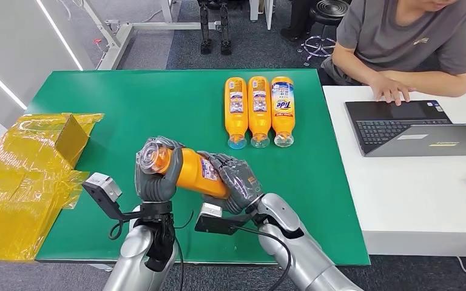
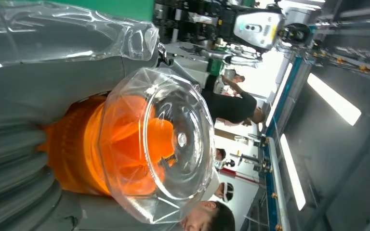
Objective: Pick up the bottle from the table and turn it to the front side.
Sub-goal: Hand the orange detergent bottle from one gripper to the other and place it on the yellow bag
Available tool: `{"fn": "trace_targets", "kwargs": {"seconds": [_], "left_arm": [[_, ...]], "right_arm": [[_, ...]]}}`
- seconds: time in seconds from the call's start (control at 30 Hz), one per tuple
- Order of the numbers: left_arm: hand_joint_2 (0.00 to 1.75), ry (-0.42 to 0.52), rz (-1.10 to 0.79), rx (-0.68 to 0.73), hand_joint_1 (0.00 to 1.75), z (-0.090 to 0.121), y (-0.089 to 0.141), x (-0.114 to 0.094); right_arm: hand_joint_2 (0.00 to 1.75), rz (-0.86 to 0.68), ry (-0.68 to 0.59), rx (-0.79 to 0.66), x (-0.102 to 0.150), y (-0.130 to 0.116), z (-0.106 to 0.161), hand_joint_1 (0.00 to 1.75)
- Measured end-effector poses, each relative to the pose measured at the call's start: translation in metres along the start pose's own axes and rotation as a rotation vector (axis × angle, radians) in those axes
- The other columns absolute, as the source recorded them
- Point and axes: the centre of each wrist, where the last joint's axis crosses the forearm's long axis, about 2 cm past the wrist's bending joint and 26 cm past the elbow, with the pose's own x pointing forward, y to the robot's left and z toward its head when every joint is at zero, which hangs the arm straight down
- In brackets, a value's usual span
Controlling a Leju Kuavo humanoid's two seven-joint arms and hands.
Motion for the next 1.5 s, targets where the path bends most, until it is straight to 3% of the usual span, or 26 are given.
{"fn": "trace_targets", "kwargs": {"seconds": [0.1,0.37,0.57,0.83,1.0,1.27,1.5], "left_arm": [[1.75,-0.011,-0.002,-0.002,1.75,-0.001,0.0,0.002],[1.75,-0.024,-0.015,0.009,1.75,-0.003,0.001,0.005],[1.75,-0.119,-0.251,0.131,1.75,-0.009,0.013,0.018],[1.75,-0.215,-0.58,0.199,1.75,-0.009,0.051,0.023],[1.75,-0.267,-0.906,0.058,1.75,-0.013,0.089,0.026],[1.75,-0.25,-1.379,-0.18,1.75,-0.031,0.139,0.028],[1.75,-0.099,-1.654,-0.344,1.75,-0.043,0.184,0.017]], "right_arm": [[1.75,0.013,-0.006,-0.025,0.006,-0.001,-0.001,0.0],[1.75,-0.062,-0.061,-0.213,0.034,-0.009,-0.005,0.0],[1.75,-0.189,-0.078,-0.467,0.055,-0.018,0.004,0.0],[1.75,-0.223,-0.041,-0.547,0.054,-0.016,0.017,0.0],[1.75,-0.223,-0.014,-0.581,0.049,-0.013,0.027,0.0],[1.75,-0.225,0.015,-0.595,0.043,-0.009,0.04,0.0],[1.75,-0.234,0.011,-0.604,0.05,-0.011,0.05,0.0]]}}
